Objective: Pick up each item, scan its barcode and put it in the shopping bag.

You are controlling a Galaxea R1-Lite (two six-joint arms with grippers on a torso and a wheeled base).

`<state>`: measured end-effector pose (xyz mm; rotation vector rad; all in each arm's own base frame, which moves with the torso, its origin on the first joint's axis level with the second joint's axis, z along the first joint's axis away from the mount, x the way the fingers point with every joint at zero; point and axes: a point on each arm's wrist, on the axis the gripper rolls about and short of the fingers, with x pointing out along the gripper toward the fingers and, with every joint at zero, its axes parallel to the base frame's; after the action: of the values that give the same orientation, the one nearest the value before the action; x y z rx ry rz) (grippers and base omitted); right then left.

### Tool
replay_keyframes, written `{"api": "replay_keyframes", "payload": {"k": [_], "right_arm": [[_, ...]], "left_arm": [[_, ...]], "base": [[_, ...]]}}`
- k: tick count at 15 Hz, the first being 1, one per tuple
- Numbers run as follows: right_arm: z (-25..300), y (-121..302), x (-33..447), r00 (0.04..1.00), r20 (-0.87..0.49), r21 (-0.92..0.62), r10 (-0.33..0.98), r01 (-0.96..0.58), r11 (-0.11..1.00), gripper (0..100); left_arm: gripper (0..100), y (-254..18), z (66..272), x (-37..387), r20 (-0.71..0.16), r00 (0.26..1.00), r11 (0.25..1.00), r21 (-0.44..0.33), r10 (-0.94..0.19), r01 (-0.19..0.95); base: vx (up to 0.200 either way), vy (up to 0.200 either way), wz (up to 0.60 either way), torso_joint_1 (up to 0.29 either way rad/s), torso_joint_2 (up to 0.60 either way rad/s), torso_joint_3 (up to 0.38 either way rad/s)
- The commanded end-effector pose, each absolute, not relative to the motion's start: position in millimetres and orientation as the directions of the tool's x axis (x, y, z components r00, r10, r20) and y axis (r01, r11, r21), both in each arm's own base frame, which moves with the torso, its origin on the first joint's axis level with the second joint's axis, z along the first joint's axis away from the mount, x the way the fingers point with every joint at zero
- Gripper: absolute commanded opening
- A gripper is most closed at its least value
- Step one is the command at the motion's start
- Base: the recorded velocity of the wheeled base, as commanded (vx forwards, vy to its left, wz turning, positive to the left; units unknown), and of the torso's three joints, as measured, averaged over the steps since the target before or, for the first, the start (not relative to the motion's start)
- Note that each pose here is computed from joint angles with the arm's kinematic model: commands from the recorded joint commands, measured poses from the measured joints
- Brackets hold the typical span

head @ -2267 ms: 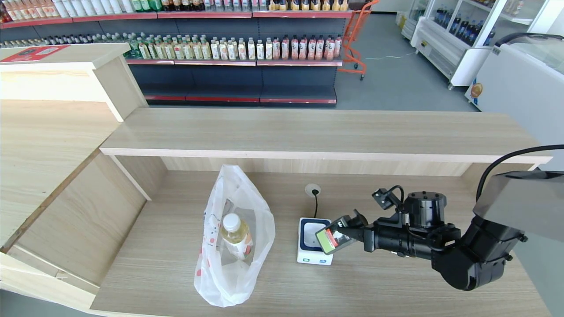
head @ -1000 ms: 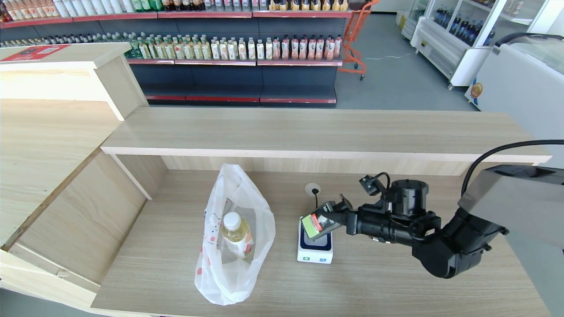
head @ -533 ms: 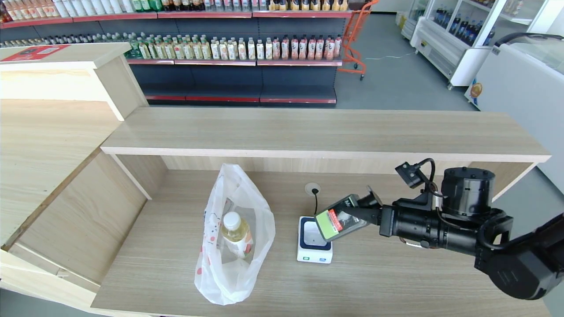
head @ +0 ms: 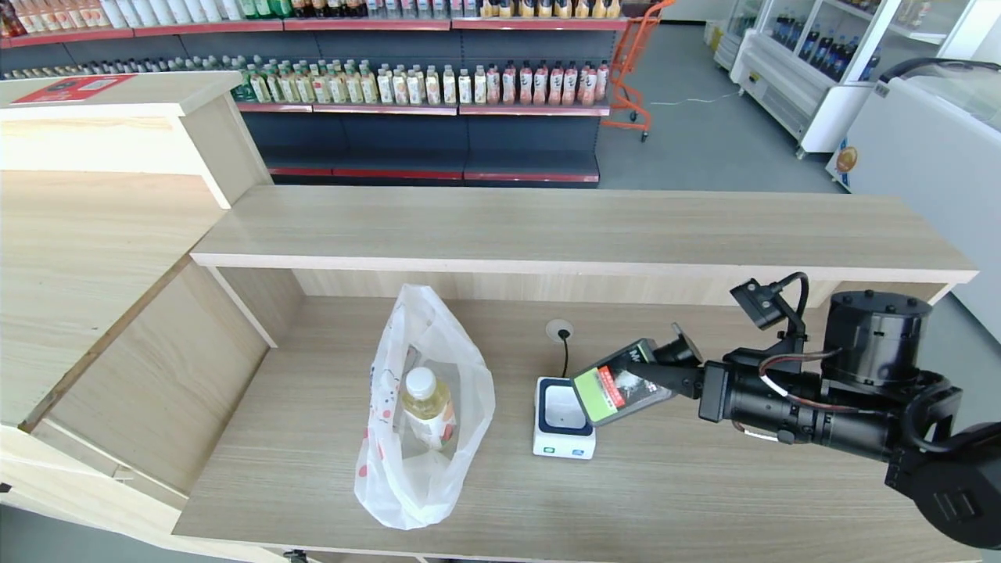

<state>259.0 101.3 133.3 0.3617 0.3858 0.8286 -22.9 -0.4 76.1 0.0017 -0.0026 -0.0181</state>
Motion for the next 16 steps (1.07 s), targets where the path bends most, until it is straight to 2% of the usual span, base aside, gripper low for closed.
{"api": "replay_keyframes", "payload": {"k": [1, 4, 8, 16], "right_arm": [[131, 100, 260, 0.619, -0.196, 0.449, 0.761, -0.633, 0.630, 0], [125, 101, 264, 0.621, -0.208, 0.409, 0.756, -0.647, 0.644, 0], [107, 108, 282, 0.610, -0.246, 0.272, 0.754, -0.703, 0.657, 0], [93, 158, 325, 0.568, -0.222, 0.235, 0.792, -0.757, 0.609, 0]], "left_arm": [[100, 0, 76, -23, 0.003, 1.000, 1.000, 0.002, -0.018, 0.018], [100, 0, 76, -23, 0.003, 1.000, 1.000, 0.003, -0.018, 0.018], [100, 0, 76, -23, 0.003, 1.000, 1.000, 0.002, -0.018, 0.018], [100, 0, 76, -23, 0.003, 1.000, 1.000, 0.000, -0.018, 0.018]], "base": [[0.000, 0.000, 0.00, 0.000, 0.00, 0.000], [0.000, 0.000, 0.00, 0.000, 0.00, 0.000], [0.000, 0.000, 0.00, 0.000, 0.00, 0.000], [0.000, 0.000, 0.00, 0.000, 0.00, 0.000]]}}
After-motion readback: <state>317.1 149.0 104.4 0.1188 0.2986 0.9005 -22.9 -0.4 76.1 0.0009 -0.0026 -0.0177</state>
